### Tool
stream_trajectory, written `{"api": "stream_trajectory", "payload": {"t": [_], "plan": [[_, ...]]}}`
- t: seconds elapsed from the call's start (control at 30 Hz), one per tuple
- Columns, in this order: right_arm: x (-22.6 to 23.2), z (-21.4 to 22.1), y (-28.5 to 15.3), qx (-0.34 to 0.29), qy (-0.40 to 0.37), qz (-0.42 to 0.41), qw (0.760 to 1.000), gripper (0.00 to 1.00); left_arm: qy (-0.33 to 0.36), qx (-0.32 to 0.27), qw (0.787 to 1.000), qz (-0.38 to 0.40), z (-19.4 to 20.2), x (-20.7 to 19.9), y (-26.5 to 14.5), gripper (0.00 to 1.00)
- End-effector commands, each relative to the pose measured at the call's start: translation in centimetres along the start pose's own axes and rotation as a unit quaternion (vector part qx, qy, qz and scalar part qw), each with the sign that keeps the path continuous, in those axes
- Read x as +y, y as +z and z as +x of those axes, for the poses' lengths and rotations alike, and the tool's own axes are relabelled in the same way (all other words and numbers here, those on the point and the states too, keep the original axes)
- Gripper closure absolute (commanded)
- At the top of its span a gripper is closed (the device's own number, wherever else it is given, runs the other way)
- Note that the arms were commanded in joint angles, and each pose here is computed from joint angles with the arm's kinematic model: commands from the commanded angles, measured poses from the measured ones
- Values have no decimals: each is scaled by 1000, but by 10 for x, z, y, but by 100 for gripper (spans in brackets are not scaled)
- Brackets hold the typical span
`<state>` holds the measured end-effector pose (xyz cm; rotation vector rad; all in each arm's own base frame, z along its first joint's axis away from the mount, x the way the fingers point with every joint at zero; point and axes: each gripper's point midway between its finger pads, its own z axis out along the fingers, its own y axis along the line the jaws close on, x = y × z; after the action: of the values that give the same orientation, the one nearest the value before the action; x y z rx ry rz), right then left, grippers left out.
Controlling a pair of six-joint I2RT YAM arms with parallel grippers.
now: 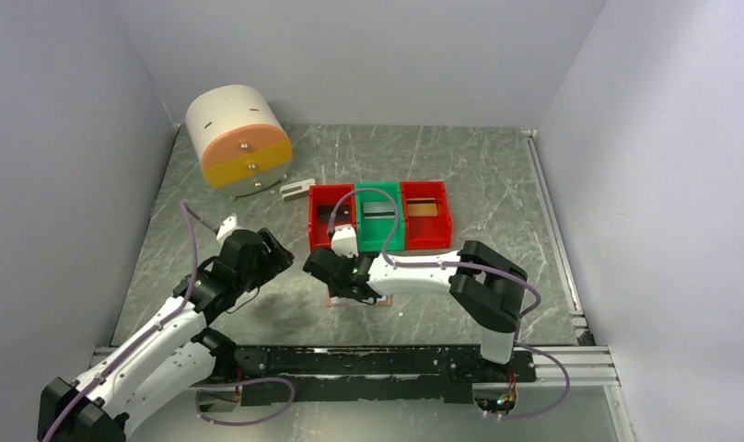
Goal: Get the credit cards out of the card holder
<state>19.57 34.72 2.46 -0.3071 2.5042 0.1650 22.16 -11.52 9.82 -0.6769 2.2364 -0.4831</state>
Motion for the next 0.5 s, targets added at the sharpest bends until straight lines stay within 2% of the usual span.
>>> {"api": "stream_trajectory", "payload": {"t": [0.0, 0.2, 0.27, 0.47], "plan": [[-16, 10, 9, 10, 5, 30, 999, 60, 6, 2, 1000, 7, 0, 0, -1, 14], [-20, 7, 7, 8, 17, 20, 1000, 65, 13, 13, 1000, 4, 3, -1, 1, 15], [-15, 6, 7, 10, 22, 3, 1000, 70, 14, 18, 1000, 7, 5, -3, 3, 16], [-6, -1, 1, 7, 50, -41, 998, 73, 25, 28, 999, 19, 8, -9, 4, 16]]}}
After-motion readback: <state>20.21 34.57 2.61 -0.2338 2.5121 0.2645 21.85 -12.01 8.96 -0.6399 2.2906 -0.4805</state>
